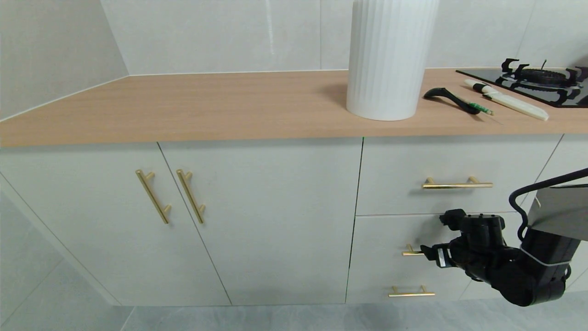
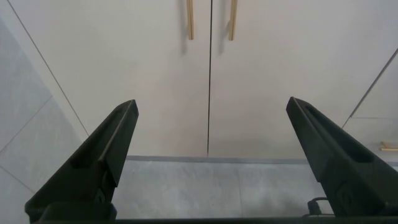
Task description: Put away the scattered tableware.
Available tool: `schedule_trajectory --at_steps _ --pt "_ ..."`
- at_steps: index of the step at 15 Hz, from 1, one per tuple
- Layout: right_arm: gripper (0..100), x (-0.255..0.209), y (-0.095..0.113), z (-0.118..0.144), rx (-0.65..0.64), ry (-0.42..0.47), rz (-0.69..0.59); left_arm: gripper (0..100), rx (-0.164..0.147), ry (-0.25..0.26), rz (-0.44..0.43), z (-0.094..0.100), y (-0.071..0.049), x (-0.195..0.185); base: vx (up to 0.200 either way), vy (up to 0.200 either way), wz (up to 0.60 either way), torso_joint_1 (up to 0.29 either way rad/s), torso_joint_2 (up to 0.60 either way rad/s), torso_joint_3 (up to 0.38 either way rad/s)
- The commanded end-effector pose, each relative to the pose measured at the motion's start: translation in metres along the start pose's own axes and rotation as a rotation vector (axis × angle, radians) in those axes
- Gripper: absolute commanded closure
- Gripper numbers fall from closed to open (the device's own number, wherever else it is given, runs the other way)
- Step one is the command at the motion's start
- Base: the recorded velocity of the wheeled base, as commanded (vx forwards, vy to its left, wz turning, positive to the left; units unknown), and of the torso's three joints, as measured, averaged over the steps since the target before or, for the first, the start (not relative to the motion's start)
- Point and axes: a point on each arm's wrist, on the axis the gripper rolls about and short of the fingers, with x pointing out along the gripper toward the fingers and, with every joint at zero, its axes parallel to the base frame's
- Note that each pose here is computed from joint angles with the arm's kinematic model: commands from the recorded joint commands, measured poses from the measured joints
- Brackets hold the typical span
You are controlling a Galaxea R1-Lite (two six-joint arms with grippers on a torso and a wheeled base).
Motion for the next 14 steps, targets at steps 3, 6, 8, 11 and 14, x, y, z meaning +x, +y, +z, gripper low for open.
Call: schedule_trajectory --at_steps 3,6,8,11,14 --pt "0 -0.002 0.0 -0.008 -0.017 0.036 0.002 0 0.0 0.002 0.0 0.0 0.0 0.0 0.0 0.0 0.0 0.0 0.0 0.0" --pt "0 -0.005 0.0 -0.012 -0.025 0.05 0.003 0 0.0 0.002 0.0 0.0 0.0 0.0 0.0 0.0 0.0 0.0 0.0 0.0" --pt "0 -0.012 -0.001 -0.01 -0.024 0.047 0.003 0 0.0 0.002 0.0 0.0 0.0 0.0 0.0 0.0 0.0 0.0 0.0 0.0" --pt "0 -0.064 -0.009 0.008 -0.043 0.023 0.018 0 0.0 0.002 0.0 0.0 0.0 0.0 0.0 0.0 0.0 0.0 0.0 0.0" --pt "0 -0.135 -0.015 0.046 -0.059 0.011 0.068 0 0.0 0.002 0.0 0.0 0.0 0.0 0.0 0.0 0.0 0.0 0.0 0.0"
